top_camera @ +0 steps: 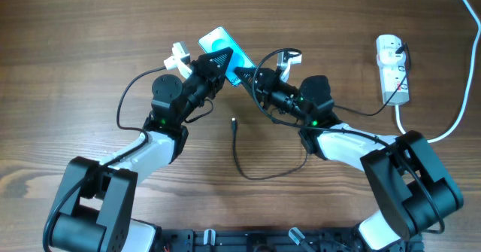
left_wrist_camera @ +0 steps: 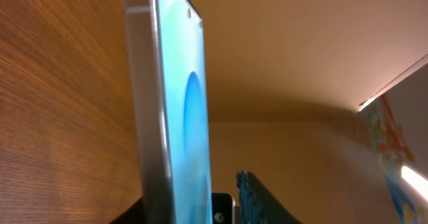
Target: Plug charger to phone and switch on socket
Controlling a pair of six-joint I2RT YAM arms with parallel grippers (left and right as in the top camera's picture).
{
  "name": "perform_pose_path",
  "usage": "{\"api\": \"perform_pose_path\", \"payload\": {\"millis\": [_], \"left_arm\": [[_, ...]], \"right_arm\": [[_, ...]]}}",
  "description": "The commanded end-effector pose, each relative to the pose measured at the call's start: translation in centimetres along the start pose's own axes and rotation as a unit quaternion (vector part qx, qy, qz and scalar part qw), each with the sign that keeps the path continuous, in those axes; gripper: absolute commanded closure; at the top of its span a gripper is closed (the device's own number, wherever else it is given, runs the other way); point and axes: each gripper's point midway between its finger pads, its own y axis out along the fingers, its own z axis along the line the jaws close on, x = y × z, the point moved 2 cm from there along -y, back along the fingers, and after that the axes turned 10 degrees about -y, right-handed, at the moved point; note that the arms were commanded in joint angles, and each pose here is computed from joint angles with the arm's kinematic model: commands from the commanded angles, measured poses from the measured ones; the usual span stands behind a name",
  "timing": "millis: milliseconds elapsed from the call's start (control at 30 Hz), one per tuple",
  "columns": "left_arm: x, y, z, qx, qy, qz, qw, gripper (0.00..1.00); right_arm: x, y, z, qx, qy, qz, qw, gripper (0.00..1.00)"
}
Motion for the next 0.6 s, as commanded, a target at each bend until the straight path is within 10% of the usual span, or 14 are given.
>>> {"api": "perform_pose_path", "payload": {"millis": [0,500,567], "left_arm": [[-0.32,0.09,-1.04,-0.017,0.015,0.009,1.0,0.74],[-0.32,0.09,-1.03,-0.017,0.015,0.009,1.0,0.96],[-0.32,0.09,-1.03,-0.017,0.015,0.009,1.0,0.96]], "right_arm": [[-1.1,0.21,0.46,0.009,-0.016,0.034,0.999,0.96],[-1.43,0.18,0.53,0.012,-0.016,0.045,0.999,0.96],[-1.48,0.17,0.55,0.013,-0.016,0.047,0.999,0.75]]}}
